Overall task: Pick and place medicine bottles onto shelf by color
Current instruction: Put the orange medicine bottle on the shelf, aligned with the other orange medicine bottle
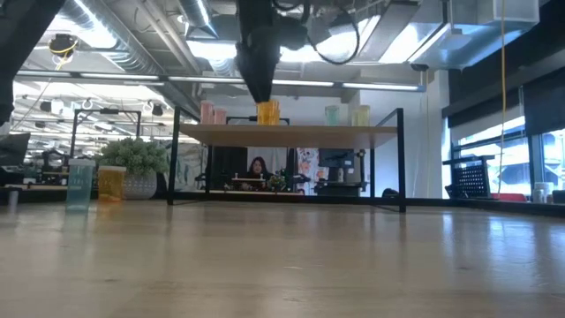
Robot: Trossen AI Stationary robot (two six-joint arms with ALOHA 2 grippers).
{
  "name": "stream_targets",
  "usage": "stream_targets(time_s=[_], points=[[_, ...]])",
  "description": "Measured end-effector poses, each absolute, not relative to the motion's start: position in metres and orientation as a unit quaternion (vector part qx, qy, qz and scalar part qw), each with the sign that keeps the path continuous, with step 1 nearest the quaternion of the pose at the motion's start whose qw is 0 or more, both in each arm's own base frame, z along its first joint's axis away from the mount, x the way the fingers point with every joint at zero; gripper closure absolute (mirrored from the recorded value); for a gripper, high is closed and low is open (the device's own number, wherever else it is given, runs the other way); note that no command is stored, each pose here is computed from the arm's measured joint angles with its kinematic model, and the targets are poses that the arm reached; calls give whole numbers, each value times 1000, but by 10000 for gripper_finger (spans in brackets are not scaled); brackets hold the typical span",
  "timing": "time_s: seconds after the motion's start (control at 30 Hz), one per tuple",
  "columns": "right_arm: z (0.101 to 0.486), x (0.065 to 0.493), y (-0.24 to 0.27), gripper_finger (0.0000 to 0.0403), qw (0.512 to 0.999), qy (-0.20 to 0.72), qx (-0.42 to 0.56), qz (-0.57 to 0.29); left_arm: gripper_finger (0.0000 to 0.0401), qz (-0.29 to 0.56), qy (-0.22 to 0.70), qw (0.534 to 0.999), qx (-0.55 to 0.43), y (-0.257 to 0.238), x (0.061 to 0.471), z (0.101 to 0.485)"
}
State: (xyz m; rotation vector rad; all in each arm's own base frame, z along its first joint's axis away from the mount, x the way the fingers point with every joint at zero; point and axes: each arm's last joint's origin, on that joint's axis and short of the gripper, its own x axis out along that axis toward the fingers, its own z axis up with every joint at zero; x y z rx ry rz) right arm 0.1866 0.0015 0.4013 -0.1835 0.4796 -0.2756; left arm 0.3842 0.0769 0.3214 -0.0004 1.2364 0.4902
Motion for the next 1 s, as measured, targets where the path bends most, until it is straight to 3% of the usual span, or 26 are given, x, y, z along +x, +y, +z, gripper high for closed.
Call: stream_targets(time_s=[0.3,0.83,1.0], points=[[401,187,1,150,958,237,-90,-136,157,230,569,788,47,93,388,307],[401,187,1,150,958,236,-91,-136,157,261,560,786,23,125,382,308],[401,187,1,150,958,237,-91,-136,157,234,567,790,7,117,382,307]])
